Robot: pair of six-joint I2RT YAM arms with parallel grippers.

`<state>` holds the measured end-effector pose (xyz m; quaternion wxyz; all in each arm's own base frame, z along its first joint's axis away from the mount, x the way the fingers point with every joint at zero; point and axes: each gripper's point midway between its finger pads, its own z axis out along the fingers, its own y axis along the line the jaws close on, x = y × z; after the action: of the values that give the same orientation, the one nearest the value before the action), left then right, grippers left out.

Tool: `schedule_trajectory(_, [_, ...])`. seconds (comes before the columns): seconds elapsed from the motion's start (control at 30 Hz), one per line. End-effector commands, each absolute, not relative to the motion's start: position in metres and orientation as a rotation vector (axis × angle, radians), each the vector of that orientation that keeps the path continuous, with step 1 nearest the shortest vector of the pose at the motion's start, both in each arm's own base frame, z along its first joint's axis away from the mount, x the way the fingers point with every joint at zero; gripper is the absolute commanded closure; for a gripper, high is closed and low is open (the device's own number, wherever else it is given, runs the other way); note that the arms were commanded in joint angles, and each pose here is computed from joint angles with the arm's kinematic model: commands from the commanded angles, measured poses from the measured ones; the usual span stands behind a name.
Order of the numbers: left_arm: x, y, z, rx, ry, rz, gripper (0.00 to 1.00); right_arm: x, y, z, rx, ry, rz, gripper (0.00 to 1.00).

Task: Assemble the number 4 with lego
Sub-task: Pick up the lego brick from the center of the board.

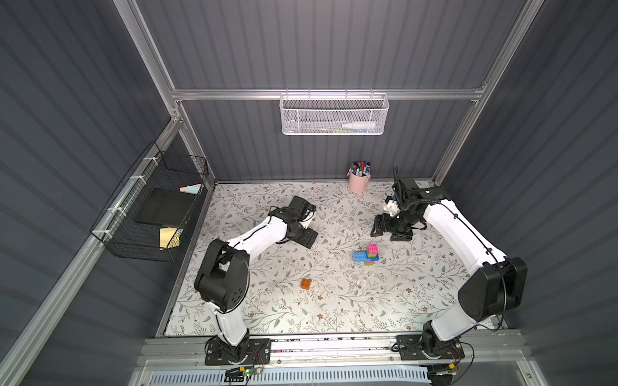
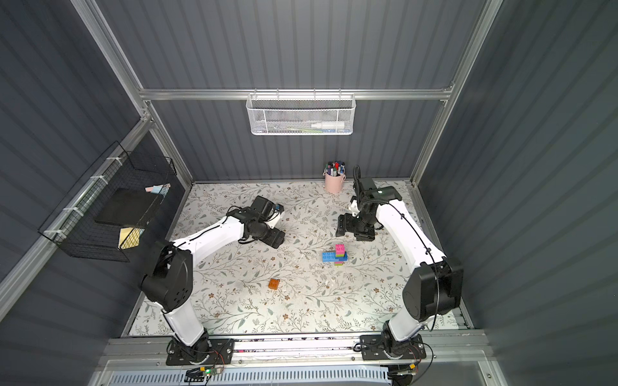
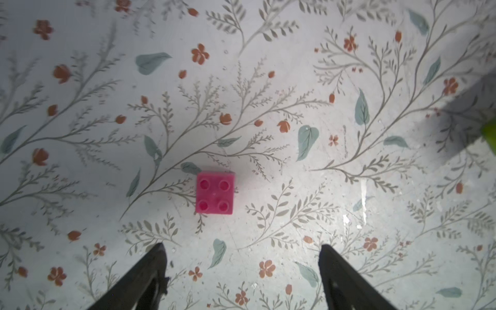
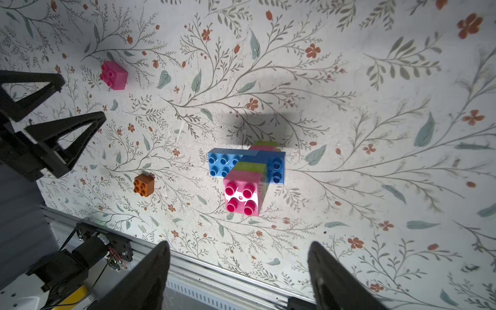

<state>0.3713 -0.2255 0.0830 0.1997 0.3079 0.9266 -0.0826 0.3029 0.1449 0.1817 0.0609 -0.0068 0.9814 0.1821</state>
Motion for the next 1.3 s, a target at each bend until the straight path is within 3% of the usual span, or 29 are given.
schedule_trajectory(0.0, [0.361, -0.229, 0.069, 1.082, 2.586, -0.259, 0.18, 0.303, 0.15, 0.19, -0.039, 2.918, 0.676, 0.19])
schedule_trajectory(0.2, [0.384, -0.226, 0.057, 1.106, 2.594, -0.19, 0.26, 0.299, 0.146, 0.191, -0.043, 2.912, 0.718, 0.18])
schedule_trajectory(0.73, [0.401, -0.21, 0.055, 1.112, 2.516, -0.081, 0.19, 0.303, 0.14, 0.19, -0.037, 2.905, 0.779, 0.16])
schedule_trajectory(1.27, [0.42, -0.202, 0.062, 0.519, 2.662, -0.097, 0.25, 0.305, 0.14, 0.19, -0.025, 2.908, 0.807, 0.13])
